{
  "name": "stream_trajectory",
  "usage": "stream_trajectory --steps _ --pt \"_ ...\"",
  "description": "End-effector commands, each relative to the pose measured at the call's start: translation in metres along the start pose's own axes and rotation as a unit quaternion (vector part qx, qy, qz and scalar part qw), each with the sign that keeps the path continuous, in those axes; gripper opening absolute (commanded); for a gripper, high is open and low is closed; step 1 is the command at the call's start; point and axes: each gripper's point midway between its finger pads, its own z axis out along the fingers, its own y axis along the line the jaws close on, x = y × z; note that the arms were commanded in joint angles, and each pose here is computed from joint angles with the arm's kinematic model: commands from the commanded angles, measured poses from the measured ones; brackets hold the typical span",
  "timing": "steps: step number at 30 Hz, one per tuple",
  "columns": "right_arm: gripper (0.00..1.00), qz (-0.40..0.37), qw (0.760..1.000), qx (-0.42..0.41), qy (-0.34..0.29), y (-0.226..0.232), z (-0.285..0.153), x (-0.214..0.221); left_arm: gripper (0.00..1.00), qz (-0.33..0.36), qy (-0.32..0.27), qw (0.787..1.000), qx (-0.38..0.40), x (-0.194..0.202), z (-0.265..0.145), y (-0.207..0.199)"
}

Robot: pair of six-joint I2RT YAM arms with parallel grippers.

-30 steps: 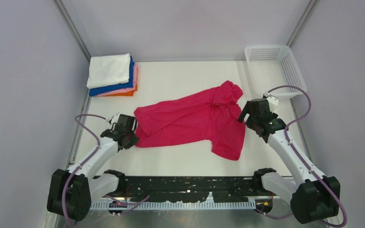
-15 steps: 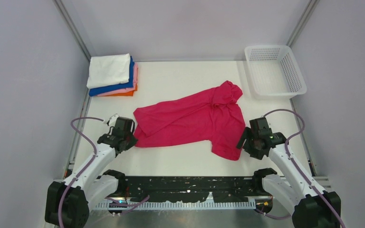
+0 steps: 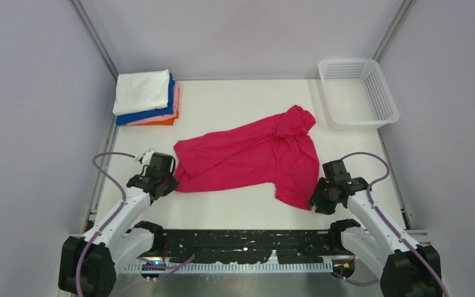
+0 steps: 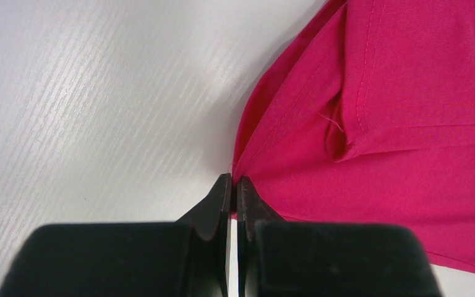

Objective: Fold and stack the t-shirts
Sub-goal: Flatten out the tshirt

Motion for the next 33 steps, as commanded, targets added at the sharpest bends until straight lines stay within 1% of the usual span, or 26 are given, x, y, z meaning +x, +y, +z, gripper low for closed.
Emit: stream_trajectory --steps 1,5,7,9,10,11,12,13,16,18,19,22,25,26,27,28,29,30,32,33 --pt "0.4 0.009 1.0 -0.019 -0.005 0.008 0.007 -0.002 0.0 0.004 -0.003 1.0 0.0 0.0 0.001 0.0" --pt "0.33 0.005 1.0 -0.012 0.002 0.004 0.015 0.0 0.0 0.004 -0.002 1.0 -0.001 0.001 0.001 0.001" --pt "0.31 0.003 1.0 -0.008 -0.008 0.003 0.015 -0.005 0.0 0.003 -0.004 1.0 0.001 0.0 0.001 0.0" --pt "0.26 -0.001 1.0 -0.008 -0.019 0.005 0.015 -0.009 0.0 0.002 -0.007 1.0 0.003 -0.001 -0.001 0.0" --pt "0.19 -0.003 1.0 -0.009 -0.023 0.005 0.016 -0.011 0.0 0.002 -0.008 1.0 0.003 -0.002 -0.001 0.0" --pt "0.16 -0.008 0.999 -0.014 -0.03 0.008 0.016 -0.015 0.0 0.001 -0.01 1.0 0.004 -0.003 -0.002 0.0" --pt "0.09 -0.01 0.999 -0.018 -0.034 0.01 0.017 -0.017 0.0 0.0 -0.012 1.0 0.006 -0.004 -0.004 -0.001" --pt "0.06 -0.014 0.998 -0.029 -0.045 0.014 0.017 -0.023 0.0 -0.001 -0.014 1.0 0.009 -0.005 -0.005 -0.001" --pt "0.05 -0.029 0.994 -0.056 -0.09 0.028 0.009 -0.042 0.0 -0.002 -0.012 1.0 0.027 -0.007 -0.013 -0.008" --pt "0.05 -0.038 0.987 -0.076 -0.134 0.04 -0.004 -0.062 0.0 -0.005 -0.009 0.999 0.05 -0.011 -0.023 -0.018" --pt "0.05 -0.041 0.982 -0.078 -0.168 0.045 -0.015 -0.078 0.0 -0.007 -0.009 0.998 0.062 -0.012 -0.028 -0.022" --pt "0.05 -0.046 0.963 -0.107 -0.242 0.064 -0.048 -0.109 0.0 -0.018 -0.024 0.994 0.106 -0.026 -0.05 -0.038" --pt "0.05 -0.041 0.941 -0.126 -0.31 0.081 -0.092 -0.141 0.0 -0.027 -0.056 0.988 0.142 -0.047 -0.075 -0.052" --pt "0.05 -0.038 0.936 -0.121 -0.328 0.082 -0.102 -0.149 0.0 -0.03 -0.069 0.986 0.152 -0.056 -0.085 -0.056" --pt "0.05 -0.036 0.926 -0.133 -0.352 0.091 -0.124 -0.161 0.0 -0.031 -0.082 0.983 0.16 -0.065 -0.094 -0.061" --pt "0.05 -0.036 0.921 -0.128 -0.366 0.092 -0.133 -0.168 0.0 -0.033 -0.096 0.981 0.167 -0.075 -0.105 -0.065" --pt "0.05 -0.036 0.91 -0.141 -0.389 0.1 -0.156 -0.178 0.0 -0.033 -0.109 0.979 0.171 -0.085 -0.115 -0.067" --pt "0.05 -0.034 0.904 -0.135 -0.405 0.1 -0.167 -0.185 0.0 -0.035 -0.122 0.976 0.176 -0.095 -0.127 -0.071" --pt "0.05 -0.017 0.875 -0.144 -0.462 0.105 -0.217 -0.203 0.0 -0.035 -0.143 0.971 0.189 -0.112 -0.148 -0.078" --pt "0.05 -0.013 0.865 -0.144 -0.48 0.103 -0.231 -0.207 0.0 -0.035 -0.152 0.968 0.198 -0.12 -0.16 -0.081"
